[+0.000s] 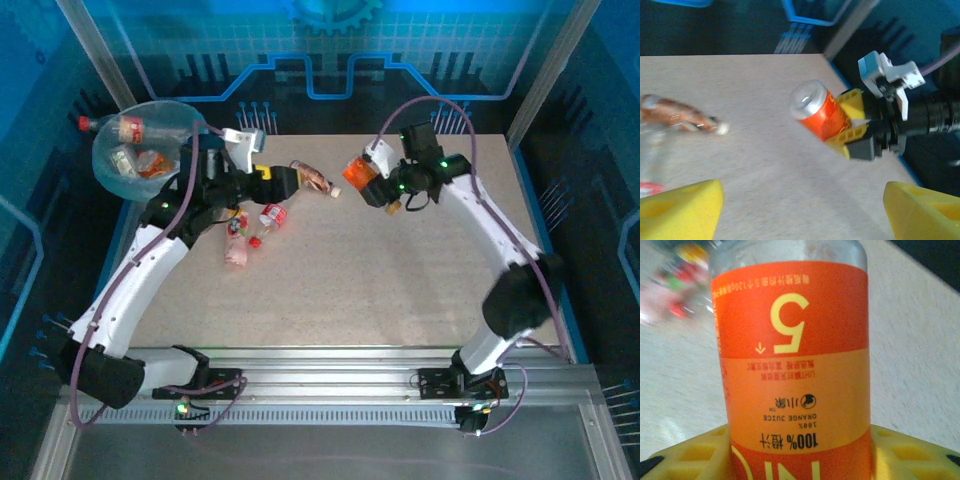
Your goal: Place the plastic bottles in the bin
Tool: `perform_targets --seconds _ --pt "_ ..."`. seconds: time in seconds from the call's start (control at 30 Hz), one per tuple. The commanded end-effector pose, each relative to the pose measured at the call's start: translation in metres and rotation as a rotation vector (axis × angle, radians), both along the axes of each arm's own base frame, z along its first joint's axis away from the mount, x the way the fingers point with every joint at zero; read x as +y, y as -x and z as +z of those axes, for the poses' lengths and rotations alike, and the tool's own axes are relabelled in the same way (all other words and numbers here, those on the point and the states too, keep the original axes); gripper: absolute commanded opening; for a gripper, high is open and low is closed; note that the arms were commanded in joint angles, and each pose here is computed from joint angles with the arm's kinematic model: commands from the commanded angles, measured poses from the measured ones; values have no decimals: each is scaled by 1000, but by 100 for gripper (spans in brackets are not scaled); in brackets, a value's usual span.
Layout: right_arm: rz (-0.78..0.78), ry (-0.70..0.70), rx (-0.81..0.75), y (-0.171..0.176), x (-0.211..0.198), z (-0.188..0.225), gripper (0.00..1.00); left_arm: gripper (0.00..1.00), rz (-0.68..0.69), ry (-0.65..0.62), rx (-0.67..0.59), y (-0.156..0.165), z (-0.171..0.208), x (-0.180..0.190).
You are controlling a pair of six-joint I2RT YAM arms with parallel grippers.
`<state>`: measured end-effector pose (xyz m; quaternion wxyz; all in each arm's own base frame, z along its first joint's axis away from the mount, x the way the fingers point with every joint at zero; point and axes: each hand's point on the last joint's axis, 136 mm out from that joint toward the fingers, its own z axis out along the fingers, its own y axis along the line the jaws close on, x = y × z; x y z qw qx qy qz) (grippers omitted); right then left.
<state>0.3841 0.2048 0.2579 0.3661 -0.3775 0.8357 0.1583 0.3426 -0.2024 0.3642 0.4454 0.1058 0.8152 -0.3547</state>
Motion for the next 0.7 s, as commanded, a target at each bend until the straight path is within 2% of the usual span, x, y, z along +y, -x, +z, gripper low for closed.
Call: perform_targets --seconds 0.0,0.23,0.33,0.53,0.67 --pt "100 -184 -32 45 30 36 52 90 -173 92 -103 18 40 -42" --pt "252 -420 -161 111 48 103 51 92 -318 158 -131 40 54 -77" --pt "321 -435 -189 132 55 113 51 91 -372 208 -133 50 60 -87" --pt "374 -442 -217 146 64 122 51 87 -443 236 -132 64 59 -100" --pt "394 -441 -226 150 68 124 52 75 -436 242 -124 64 60 -100"
